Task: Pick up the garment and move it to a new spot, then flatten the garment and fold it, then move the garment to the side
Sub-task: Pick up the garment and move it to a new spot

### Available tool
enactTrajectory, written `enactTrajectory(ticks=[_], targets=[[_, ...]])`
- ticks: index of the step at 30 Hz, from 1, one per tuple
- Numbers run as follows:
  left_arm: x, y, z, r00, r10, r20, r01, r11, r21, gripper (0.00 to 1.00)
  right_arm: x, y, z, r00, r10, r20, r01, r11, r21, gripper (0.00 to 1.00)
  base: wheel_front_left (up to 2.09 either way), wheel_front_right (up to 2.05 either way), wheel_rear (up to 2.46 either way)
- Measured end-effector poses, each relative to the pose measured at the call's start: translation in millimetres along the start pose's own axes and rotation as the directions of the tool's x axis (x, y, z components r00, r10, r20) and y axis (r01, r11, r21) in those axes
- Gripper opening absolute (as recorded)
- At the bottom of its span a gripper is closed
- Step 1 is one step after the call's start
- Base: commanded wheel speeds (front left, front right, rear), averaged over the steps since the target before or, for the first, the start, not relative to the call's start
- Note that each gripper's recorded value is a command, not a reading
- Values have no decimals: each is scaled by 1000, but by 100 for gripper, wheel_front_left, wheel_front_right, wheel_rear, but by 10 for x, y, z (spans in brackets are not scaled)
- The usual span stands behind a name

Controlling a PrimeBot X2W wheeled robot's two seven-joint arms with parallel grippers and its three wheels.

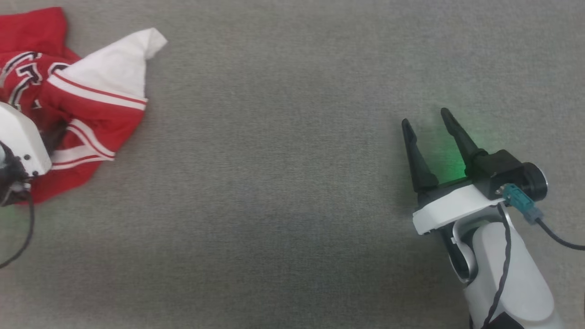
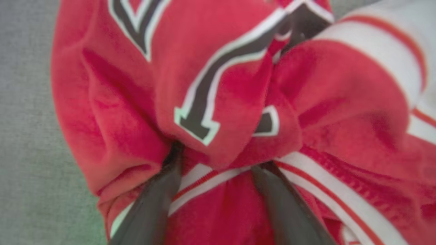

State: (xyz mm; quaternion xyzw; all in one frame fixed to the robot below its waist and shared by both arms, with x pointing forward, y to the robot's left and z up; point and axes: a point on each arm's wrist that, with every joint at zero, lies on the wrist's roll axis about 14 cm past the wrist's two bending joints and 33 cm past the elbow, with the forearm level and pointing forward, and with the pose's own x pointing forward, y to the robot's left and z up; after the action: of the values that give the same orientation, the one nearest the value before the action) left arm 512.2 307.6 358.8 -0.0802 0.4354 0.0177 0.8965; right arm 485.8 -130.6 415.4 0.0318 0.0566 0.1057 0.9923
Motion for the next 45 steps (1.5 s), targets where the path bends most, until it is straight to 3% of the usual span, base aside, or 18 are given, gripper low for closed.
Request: enactTrajectory(ticks=[1,9,14,17,20,23,28,31,33,36,43,45], targets=[[26,-21,16,1000,-4,2,4,1000,13,0,-10,-35,-11,1000,-9,-3,9,1000,-1,100,0,0,0],[-204,-336,420,973,-91,210,90,996,17,0,-140,-139,226,997,-53,47,53,999,0,100,0,0,0],[-617,-757,994,896,-212,390,208,977,55,0,-275,-161,449,993,-73,97,71,997,27,100,0,0,0],[-778,-1187,1222,843,-323,431,300,946,123,0,-370,-210,526,989,-93,114,88,995,47,100,0,0,0],[-854,-1745,1321,790,-453,413,395,892,222,0,-488,-338,562,983,-135,122,127,990,68,100,0,0,0],[-934,-2379,1324,725,-588,359,493,807,326,0,-617,-508,592,974,-189,128,179,980,88,100,0,0,0],[-1066,-3399,1091,598,-776,199,659,618,429,0,-877,-844,590,946,-299,124,284,951,123,100,0,0,0],[-1064,-3905,752,533,-844,62,745,503,439,0,-1034,-1038,573,924,-363,117,347,927,140,100,0,0,0],[-1008,-4145,511,510,-859,-31,777,445,445,0,-1132,-1151,552,909,-402,109,385,910,154,100,0,0,0],[-786,-4310,209,519,-843,-143,794,413,446,0,-1238,-1272,530,891,-444,98,424,889,171,100,0,0,0],[-30,-4228,-267,633,-698,-334,746,434,505,0,-1501,-1506,423,844,-534,55,515,835,194,100,0,0,0],[83,-4232,-320,644,-668,-373,738,416,531,0,-1557,-1544,390,834,-550,42,533,823,196,100,0,0,0]])
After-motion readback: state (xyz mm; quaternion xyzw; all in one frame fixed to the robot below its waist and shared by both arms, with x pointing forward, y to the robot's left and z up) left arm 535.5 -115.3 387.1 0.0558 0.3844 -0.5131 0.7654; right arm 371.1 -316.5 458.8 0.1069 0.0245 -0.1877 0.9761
